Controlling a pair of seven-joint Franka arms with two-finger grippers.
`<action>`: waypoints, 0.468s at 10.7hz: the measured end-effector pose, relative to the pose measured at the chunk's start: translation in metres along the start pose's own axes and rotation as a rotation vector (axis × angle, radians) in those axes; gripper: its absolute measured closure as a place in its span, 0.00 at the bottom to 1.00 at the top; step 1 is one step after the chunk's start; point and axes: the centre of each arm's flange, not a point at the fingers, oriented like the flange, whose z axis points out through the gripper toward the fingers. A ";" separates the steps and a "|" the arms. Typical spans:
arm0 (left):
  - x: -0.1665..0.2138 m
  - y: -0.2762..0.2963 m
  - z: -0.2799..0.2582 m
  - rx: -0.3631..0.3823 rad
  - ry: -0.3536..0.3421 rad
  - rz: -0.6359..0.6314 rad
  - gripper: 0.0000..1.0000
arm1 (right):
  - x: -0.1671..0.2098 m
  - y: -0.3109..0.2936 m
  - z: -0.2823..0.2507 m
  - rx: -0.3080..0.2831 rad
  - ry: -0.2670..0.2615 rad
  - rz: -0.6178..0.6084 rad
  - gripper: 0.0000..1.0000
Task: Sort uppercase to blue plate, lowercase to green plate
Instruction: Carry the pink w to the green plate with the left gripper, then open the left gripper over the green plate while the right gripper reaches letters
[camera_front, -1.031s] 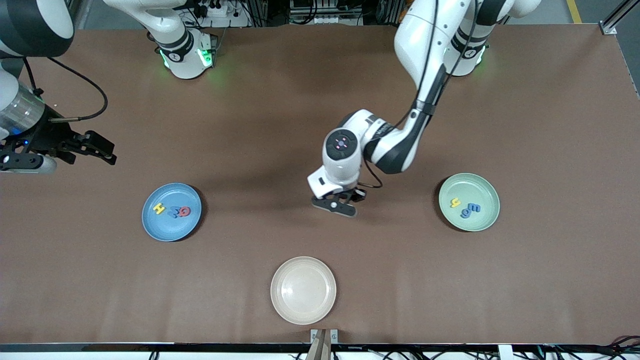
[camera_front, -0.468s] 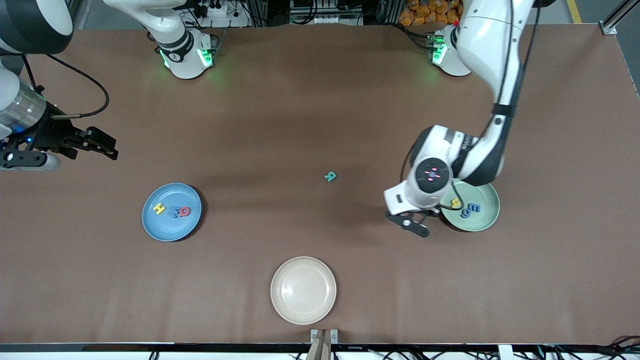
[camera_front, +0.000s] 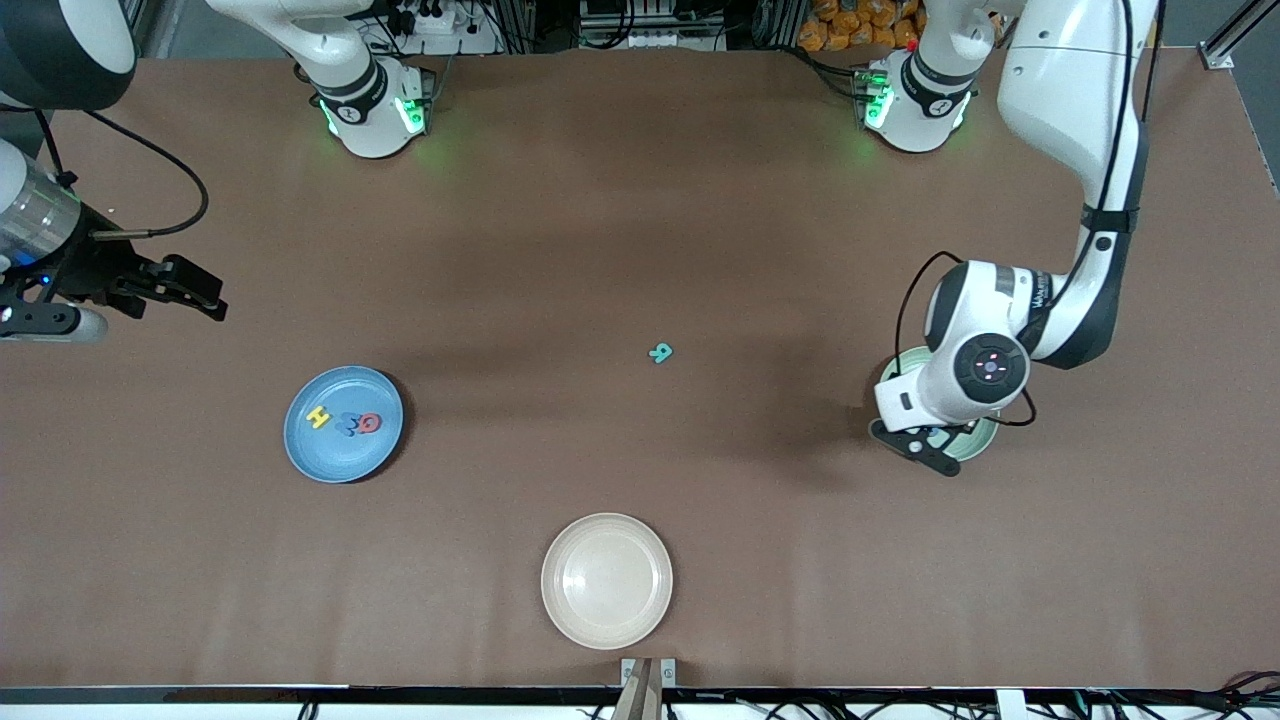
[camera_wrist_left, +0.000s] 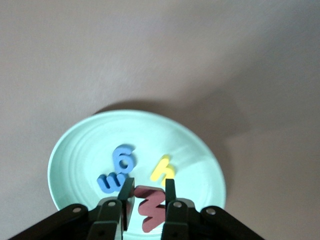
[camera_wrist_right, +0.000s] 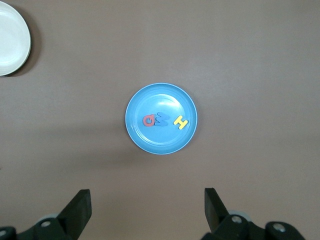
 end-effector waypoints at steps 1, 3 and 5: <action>-0.007 -0.004 0.010 -0.004 0.004 -0.009 0.71 | 0.000 0.000 0.000 0.000 0.000 0.000 0.00; -0.014 -0.012 0.016 -0.008 0.008 -0.024 0.71 | 0.000 0.000 0.000 0.000 0.000 -0.001 0.00; -0.021 -0.030 0.004 -0.007 0.029 -0.056 0.63 | 0.000 -0.001 0.000 0.000 0.000 -0.001 0.00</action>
